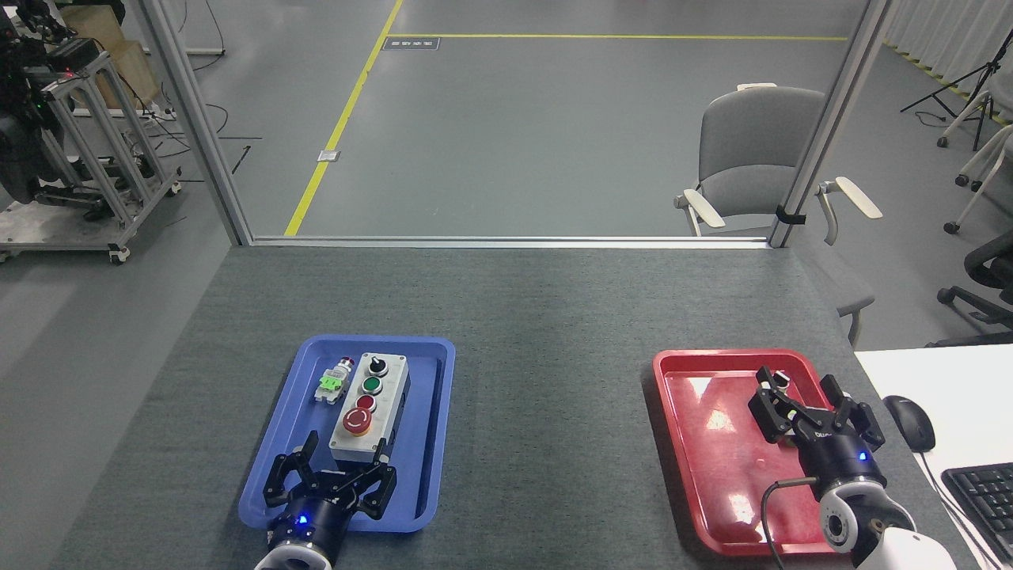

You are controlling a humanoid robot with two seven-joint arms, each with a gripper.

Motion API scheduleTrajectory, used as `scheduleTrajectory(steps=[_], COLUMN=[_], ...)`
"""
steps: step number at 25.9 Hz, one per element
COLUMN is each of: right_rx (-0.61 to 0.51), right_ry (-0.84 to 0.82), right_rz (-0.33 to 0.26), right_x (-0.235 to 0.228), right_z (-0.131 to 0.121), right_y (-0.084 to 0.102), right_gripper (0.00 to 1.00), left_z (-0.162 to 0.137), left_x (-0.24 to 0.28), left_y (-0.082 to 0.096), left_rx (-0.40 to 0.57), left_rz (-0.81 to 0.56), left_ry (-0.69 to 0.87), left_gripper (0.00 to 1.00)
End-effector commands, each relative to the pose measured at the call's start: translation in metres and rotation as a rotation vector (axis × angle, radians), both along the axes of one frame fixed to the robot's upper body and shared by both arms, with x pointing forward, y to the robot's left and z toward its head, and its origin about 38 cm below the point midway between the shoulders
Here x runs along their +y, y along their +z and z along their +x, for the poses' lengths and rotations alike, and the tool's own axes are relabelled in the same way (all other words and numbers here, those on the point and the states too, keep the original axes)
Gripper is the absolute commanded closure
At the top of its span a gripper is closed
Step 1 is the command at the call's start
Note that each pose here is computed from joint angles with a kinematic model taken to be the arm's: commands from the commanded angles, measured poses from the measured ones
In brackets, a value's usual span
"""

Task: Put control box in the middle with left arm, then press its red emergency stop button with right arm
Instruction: 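Close the left gripper on the near end of the grey control box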

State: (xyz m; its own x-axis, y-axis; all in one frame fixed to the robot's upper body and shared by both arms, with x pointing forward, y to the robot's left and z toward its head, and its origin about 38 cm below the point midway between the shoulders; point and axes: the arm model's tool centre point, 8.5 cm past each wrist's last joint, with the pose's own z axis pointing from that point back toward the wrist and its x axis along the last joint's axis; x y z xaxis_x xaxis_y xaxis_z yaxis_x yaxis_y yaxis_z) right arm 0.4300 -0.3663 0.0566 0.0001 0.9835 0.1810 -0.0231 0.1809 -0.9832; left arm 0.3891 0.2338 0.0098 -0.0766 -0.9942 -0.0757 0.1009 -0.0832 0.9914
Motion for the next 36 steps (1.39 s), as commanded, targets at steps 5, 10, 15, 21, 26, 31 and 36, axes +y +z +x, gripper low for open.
scheduleTrajectory(steps=[5,10,15,21,26,31,36], right_rx=[0.000,0.002,0.000,0.000,0.001,0.000,0.000], right_ry=[0.000,0.002,0.001,0.001,0.001,0.001,0.001], right_rz=[0.002,0.003,0.004,0.005,0.004,0.005,0.004], right_x=[0.001,0.002,0.001,0.002,0.002,0.002,0.001], right_z=[0.000,-0.001,0.000,0.000,0.000,0.000,0.000], right_y=[0.000,-0.001,-0.001,-0.001,-0.001,-0.001,-0.001], right_gripper=[0.00,0.00,0.00,0.00,0.00,0.00,0.00], left_z=[0.005,0.010,0.016,0.022,0.025,0.027,0.027], left_x=[0.003,0.004,0.007,0.008,0.009,0.007,0.007], left_y=[-0.008,-0.013,-0.020,-0.026,-0.027,-0.030,-0.032], left_rx=[0.014,0.031,0.039,0.063,0.069,0.083,0.088], left_rz=[0.009,0.012,0.018,0.018,0.014,0.007,0.005], left_ry=[0.012,0.017,0.022,0.030,0.034,0.033,0.035], left_gripper=[0.00,0.00,0.00,0.00,0.09,0.20,0.29])
